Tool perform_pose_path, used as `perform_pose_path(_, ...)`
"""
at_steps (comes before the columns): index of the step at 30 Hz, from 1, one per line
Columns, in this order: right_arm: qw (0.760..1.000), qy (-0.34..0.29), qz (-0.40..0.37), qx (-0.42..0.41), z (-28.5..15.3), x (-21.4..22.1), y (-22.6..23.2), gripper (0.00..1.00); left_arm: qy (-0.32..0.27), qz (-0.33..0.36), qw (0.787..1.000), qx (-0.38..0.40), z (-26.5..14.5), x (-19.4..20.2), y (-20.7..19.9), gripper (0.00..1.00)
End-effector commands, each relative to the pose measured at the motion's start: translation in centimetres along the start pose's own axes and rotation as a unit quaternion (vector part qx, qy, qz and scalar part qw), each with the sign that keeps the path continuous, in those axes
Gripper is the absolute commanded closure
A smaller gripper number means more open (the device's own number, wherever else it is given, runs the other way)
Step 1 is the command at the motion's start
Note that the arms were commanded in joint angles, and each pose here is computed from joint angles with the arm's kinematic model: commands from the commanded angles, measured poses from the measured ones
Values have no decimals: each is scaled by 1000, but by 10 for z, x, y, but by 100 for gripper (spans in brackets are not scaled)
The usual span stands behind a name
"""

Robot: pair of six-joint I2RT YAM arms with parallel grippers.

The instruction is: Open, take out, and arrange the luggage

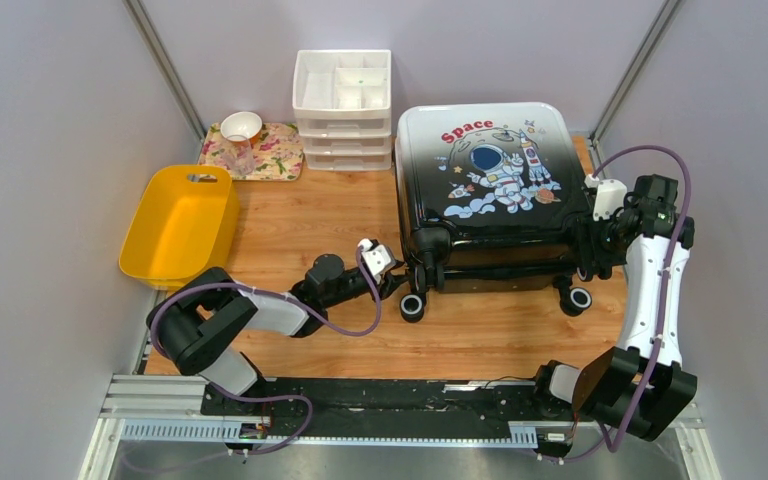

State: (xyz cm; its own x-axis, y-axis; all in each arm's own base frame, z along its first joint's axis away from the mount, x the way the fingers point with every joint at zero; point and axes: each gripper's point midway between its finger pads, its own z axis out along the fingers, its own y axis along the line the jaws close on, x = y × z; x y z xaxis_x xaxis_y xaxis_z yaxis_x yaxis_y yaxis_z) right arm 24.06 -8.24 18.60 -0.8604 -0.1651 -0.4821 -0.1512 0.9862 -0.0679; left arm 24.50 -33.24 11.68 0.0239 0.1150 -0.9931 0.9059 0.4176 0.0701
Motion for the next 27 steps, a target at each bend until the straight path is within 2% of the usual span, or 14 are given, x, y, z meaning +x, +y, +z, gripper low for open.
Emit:
perform_pose_path(1,999,41,-5,-5,19,16,-1,55,-44,13,999,-3,12,-28,3,57)
perform_pose_path(5,999,51,-6,6,21,20,-6,58,-39,16,999,-22,11,-26,9,76)
perform_pose_path(6,999,53,-8,8,22,21,-7,62,-38,17,999,-26,9,-24,10,96)
perform_pose_path(7,998,56,-9,9,23,22,-8,63,-39,19,999,-30,9,-26,12,100)
perform_pose_path(8,998,60,-9,15,24,23,-10,66,-41,21,998,-36,6,-28,13,100)
perform_pose_path(11,997,67,-13,26,24,23,-16,87,-41,33,998,-44,-2,-31,17,100)
perform_pose_path(12,997,70,-15,29,25,23,-17,100,-37,33,998,-41,-4,-29,17,100)
perform_pose_path(19,997,64,-26,44,21,22,-27,100,-15,24,997,-68,-15,-15,70,100)
perform_pose_path(27,996,61,-40,42,20,22,-26,100,-40,58,996,-46,20,-26,109,100)
